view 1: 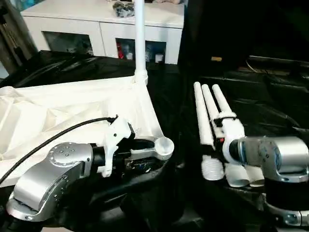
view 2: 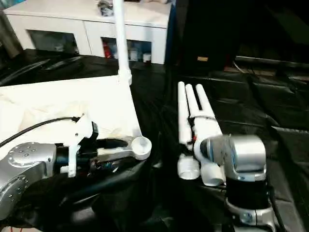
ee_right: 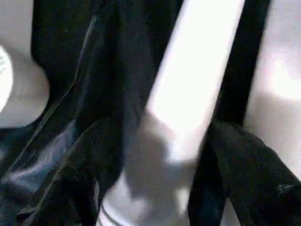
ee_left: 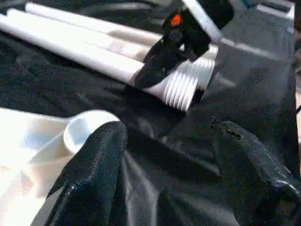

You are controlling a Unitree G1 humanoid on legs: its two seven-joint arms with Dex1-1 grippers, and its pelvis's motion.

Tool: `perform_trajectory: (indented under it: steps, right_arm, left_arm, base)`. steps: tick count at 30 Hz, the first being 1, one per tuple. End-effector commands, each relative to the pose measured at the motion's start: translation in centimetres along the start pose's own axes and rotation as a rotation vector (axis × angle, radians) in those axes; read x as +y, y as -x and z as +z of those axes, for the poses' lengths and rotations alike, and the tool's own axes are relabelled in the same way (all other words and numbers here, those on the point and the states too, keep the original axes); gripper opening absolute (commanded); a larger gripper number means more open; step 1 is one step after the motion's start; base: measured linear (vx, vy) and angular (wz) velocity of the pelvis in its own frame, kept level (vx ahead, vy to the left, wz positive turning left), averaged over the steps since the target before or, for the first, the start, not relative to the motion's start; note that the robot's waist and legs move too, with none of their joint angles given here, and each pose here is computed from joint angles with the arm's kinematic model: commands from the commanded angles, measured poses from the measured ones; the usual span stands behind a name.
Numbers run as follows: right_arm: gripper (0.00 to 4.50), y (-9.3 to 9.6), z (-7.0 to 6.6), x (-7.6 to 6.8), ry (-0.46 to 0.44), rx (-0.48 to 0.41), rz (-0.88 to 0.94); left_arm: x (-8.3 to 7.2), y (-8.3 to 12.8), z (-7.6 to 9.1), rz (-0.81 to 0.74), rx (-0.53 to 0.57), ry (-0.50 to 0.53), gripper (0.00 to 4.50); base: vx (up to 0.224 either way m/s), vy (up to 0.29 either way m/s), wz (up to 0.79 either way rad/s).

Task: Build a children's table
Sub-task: Pick table leg

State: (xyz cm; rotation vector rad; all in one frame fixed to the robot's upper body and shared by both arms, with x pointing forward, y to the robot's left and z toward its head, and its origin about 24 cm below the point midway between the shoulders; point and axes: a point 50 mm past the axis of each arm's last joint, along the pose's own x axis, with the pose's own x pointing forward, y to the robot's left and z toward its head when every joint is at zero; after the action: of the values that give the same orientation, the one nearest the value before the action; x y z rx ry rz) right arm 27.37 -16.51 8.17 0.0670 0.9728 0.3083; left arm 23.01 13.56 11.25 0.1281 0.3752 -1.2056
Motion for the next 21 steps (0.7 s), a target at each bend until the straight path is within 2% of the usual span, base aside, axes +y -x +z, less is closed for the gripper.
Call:
perform_trajectory:
  steps: [1, 8, 14, 21]
  right_arm:
    - [3.42, 0.0, -0.2, -0.1, 0.000, 0.013, 0.006]
    - [2.97, -0.4, -1.0, -0.2, -0.010, 0.048, 0.002]
    - [2.41, -0.8, -1.4, -0.5, -0.032, 0.073, -0.001]
    - [1.96, -1.2, -1.7, -0.3, -0.101, 0.067, 0.005]
  left_arm:
    - [-0.2, 0.0, 0.0, -0.009, 0.012, -0.018, 3.27]
    - [-0.2, 0.2, -0.2, -0.006, 0.017, -0.022, 3.30]
    - [-0.3, 0.3, 0.0, -0.002, 0.016, -0.026, 3.30]
    - [0.1, 0.4, 0.4, 0.010, 0.013, -0.038, 3.30]
  base:
    - [0.000, 0.000, 0.00]
    - [0.000, 0.000, 0.00]
    - [0.000, 0.000, 0.00]
    - [0.000, 0.000, 0.00]
